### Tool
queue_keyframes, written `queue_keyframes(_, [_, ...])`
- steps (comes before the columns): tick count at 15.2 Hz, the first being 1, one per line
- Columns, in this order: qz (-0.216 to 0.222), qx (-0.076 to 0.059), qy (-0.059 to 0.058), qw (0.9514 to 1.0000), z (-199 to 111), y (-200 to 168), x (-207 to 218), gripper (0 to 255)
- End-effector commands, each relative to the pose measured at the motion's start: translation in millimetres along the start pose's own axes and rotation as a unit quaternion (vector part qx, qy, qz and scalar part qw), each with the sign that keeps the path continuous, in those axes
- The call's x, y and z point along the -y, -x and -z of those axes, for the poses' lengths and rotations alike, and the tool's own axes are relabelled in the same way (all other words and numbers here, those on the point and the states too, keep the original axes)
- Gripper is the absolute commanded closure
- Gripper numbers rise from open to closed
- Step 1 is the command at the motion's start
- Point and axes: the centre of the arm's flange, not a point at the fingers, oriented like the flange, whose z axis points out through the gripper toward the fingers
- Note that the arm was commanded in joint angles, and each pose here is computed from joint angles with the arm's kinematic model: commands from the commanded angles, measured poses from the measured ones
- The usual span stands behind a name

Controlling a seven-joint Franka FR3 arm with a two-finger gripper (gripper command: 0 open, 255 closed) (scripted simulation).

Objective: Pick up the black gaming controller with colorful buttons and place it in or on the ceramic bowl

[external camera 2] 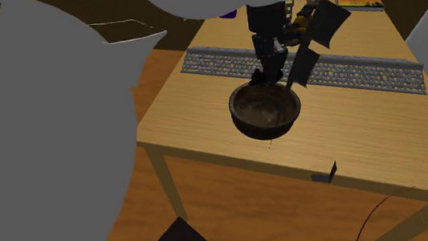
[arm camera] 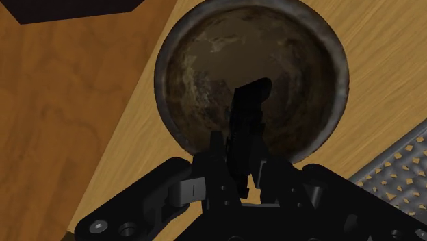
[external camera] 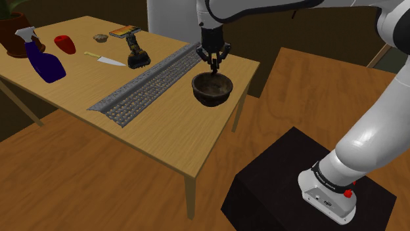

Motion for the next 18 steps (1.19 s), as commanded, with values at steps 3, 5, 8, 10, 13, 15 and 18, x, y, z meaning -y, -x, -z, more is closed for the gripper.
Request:
queue_keyframes(3, [0.000, 0.000, 0.000, 1.0000, -21.9, 1.7, 3.4, 255])
queue_keyframes(5, [0.000, 0.000, 0.000, 1.0000, -32.2, 2.9, 5.2, 255])
queue_keyframes(8, [0.000, 0.000, 0.000, 1.0000, -47.8, 4.6, 7.9, 255])
queue_keyframes(10, [0.000, 0.000, 0.000, 1.0000, -57.5, 5.7, 9.6, 255])
queue_keyframes(13, [0.000, 0.000, 0.000, 1.0000, -57.5, 5.7, 9.5, 255])
queue_keyframes(15, [0.000, 0.000, 0.000, 1.0000, -57.5, 5.7, 9.6, 255])
queue_keyframes(18, [0.000, 0.000, 0.000, 1.0000, -57.5, 5.7, 9.6, 0])
